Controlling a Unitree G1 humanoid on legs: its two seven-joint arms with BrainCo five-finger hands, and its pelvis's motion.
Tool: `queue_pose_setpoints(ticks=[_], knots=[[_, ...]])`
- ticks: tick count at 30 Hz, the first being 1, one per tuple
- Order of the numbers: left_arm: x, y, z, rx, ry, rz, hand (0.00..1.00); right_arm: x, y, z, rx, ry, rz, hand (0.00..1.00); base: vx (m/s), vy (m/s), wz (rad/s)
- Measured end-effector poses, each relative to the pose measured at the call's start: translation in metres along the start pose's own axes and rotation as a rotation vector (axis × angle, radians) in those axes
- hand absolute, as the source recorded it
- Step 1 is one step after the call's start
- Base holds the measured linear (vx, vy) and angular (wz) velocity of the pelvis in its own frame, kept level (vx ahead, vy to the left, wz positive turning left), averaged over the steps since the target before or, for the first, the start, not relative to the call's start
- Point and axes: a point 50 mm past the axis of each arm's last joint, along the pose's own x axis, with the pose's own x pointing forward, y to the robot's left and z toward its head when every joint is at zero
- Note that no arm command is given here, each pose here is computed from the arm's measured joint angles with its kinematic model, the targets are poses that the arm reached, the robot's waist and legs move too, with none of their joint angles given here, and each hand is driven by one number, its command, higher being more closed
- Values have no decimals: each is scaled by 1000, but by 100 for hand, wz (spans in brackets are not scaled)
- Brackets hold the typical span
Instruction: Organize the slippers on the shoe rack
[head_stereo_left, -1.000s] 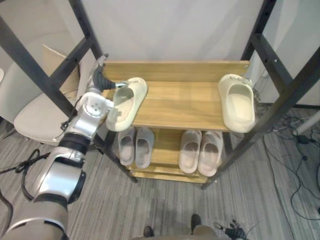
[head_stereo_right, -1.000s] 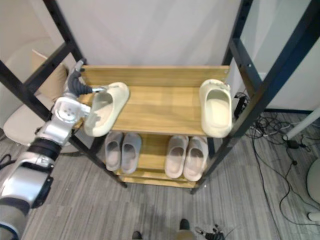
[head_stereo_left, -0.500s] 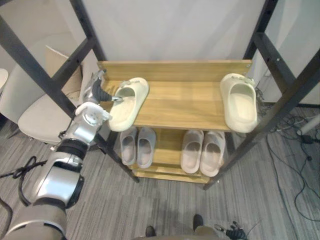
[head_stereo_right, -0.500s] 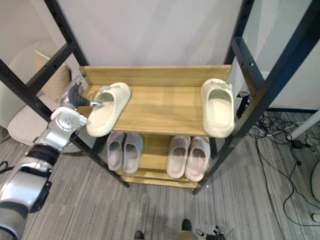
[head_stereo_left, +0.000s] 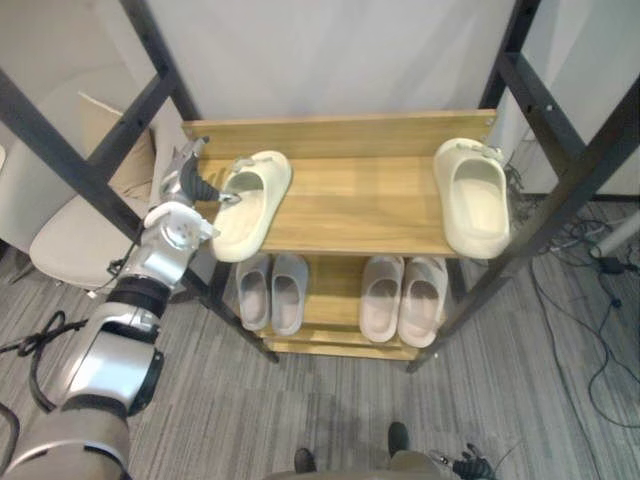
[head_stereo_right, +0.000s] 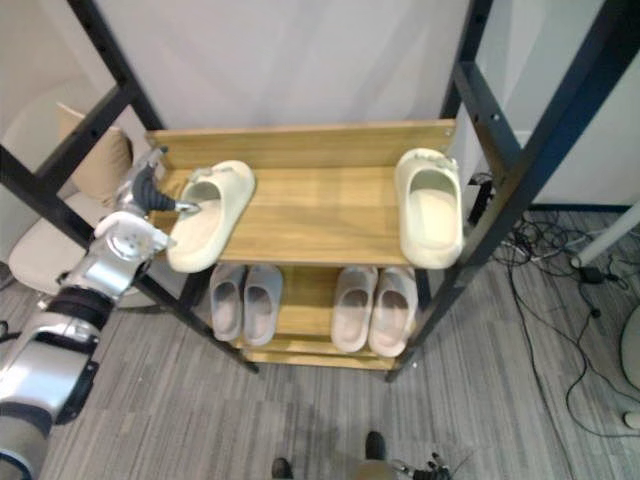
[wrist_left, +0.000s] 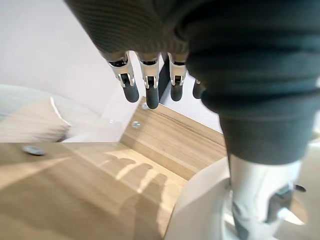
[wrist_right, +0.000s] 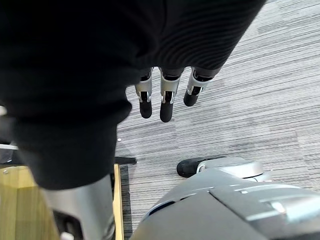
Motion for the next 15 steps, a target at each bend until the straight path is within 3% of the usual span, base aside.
queue_pose_setpoints(ticks=[10, 11, 15], knots=[[7, 4, 11, -15, -20, -1, 0, 1, 1, 4, 1, -10, 4, 0, 4, -5, -7], [8, 4, 13, -12, -26, -3, 100, 1, 1, 4, 1, -10, 4, 0, 0, 0, 0], [9, 3, 18, -5, -42, -15, 100, 1, 1, 5, 1, -11, 4, 0, 0, 0, 0]])
